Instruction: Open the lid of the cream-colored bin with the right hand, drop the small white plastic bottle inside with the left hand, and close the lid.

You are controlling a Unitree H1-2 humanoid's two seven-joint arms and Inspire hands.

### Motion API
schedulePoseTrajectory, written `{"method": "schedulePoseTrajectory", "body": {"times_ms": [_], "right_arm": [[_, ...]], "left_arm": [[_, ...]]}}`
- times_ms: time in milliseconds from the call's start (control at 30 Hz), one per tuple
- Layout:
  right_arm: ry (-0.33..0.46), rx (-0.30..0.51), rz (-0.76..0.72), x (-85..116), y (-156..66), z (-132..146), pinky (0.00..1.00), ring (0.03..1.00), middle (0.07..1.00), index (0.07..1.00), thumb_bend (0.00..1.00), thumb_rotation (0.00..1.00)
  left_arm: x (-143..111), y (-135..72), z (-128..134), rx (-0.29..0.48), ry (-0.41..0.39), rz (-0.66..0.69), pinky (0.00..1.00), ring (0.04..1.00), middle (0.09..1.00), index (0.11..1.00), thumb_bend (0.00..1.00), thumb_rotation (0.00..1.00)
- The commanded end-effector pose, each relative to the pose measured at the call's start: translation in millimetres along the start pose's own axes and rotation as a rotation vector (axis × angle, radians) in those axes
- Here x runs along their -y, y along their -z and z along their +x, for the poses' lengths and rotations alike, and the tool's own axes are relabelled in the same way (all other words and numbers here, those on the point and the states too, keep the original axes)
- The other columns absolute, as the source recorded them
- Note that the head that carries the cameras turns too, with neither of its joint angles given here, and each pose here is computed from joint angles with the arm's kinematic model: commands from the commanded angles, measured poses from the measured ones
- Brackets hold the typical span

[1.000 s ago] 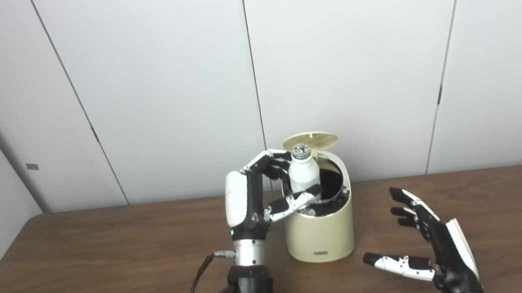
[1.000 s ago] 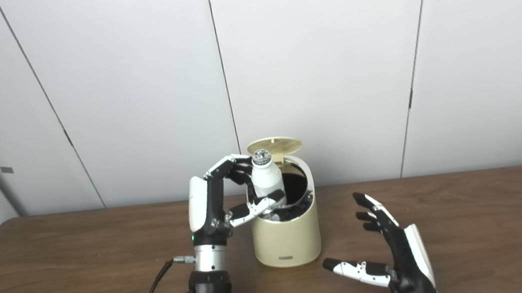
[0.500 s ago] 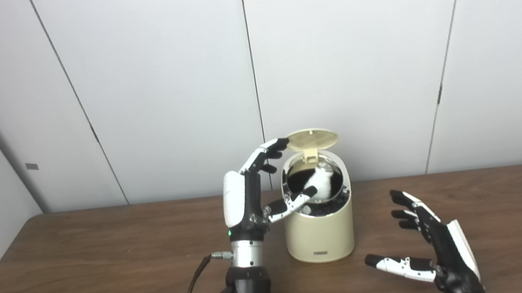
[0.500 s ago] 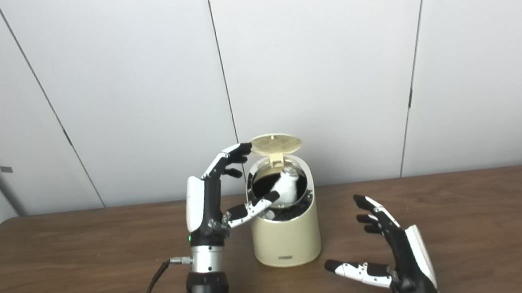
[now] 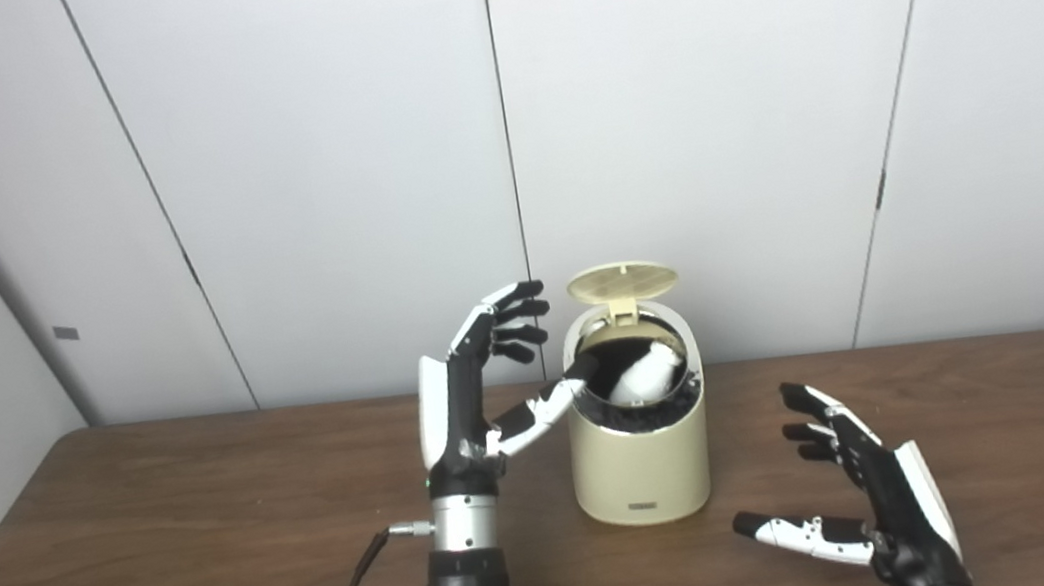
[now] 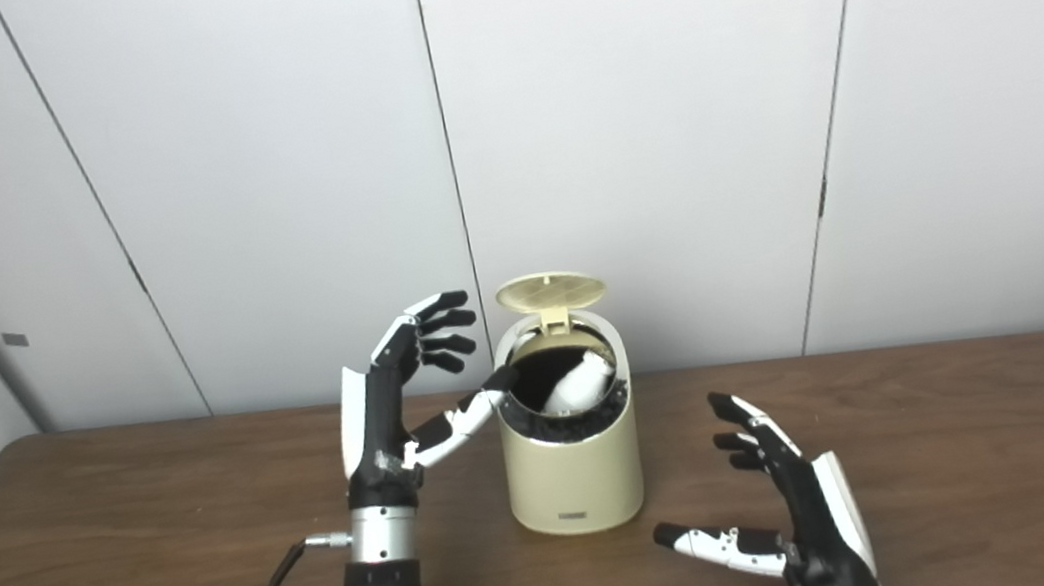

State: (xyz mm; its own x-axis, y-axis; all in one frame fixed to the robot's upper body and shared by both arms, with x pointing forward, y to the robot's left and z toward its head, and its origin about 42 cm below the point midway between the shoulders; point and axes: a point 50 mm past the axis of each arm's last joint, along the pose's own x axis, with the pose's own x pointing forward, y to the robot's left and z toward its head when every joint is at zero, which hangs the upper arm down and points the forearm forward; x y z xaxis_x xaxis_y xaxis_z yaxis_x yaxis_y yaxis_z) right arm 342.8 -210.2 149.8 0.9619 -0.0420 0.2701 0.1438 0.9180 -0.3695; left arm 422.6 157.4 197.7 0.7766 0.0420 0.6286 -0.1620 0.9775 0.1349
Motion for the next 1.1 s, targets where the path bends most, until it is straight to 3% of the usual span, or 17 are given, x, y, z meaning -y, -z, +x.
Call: {"method": "schedulePoseTrajectory", "body": {"times_ms": [0, 233, 500, 667, 833, 1067], "right_arm": [[0.012, 0.097, 0.008, 4.9, -16.0, 12.8, 0.73, 0.773, 0.851, 0.834, 0.82, 0.15], [0.008, 0.097, 0.006, 9.9, -11.0, 12.6, 0.73, 0.784, 0.856, 0.84, 0.82, 0.18], [-0.01, 0.178, -0.015, 18.1, -20.9, 22.6, 0.68, 0.779, 0.852, 0.839, 0.76, 0.23], [-0.059, 0.255, -0.046, 28.8, -52.2, 49.3, 0.7, 0.784, 0.853, 0.844, 0.77, 0.2], [-0.107, 0.327, -0.178, 37.9, -86.0, 82.0, 0.7, 0.801, 0.859, 0.851, 0.56, 0.38], [-0.174, 0.354, -0.37, 48.9, -130.2, 119.3, 0.68, 0.814, 0.87, 0.855, 0.59, 0.58]], "left_arm": [[-13.6, -13.7, 16.0, 0.054, -0.014, -0.045, 0.5, 0.576, 0.654, 0.701, 0.64, 0.12], [-58.4, -8.7, 9.3, 0.024, 0.043, -0.052, 0.56, 0.643, 0.725, 0.768, 0.65, 0.14], [-101.2, -3.4, -1.2, -0.058, 0.206, -0.032, 0.66, 0.747, 0.821, 0.866, 0.76, 0.23], [-107.3, 3.5, -11.5, -0.108, 0.265, -0.028, 0.66, 0.762, 0.833, 0.875, 0.81, 0.16], [-101.8, 14.1, -26.4, -0.15, 0.277, -0.041, 0.64, 0.753, 0.828, 0.878, 0.81, 0.06], [-87.1, 30.2, -43.2, -0.184, 0.302, -0.06, 0.64, 0.757, 0.82, 0.866, 0.81, 0.06]]}}
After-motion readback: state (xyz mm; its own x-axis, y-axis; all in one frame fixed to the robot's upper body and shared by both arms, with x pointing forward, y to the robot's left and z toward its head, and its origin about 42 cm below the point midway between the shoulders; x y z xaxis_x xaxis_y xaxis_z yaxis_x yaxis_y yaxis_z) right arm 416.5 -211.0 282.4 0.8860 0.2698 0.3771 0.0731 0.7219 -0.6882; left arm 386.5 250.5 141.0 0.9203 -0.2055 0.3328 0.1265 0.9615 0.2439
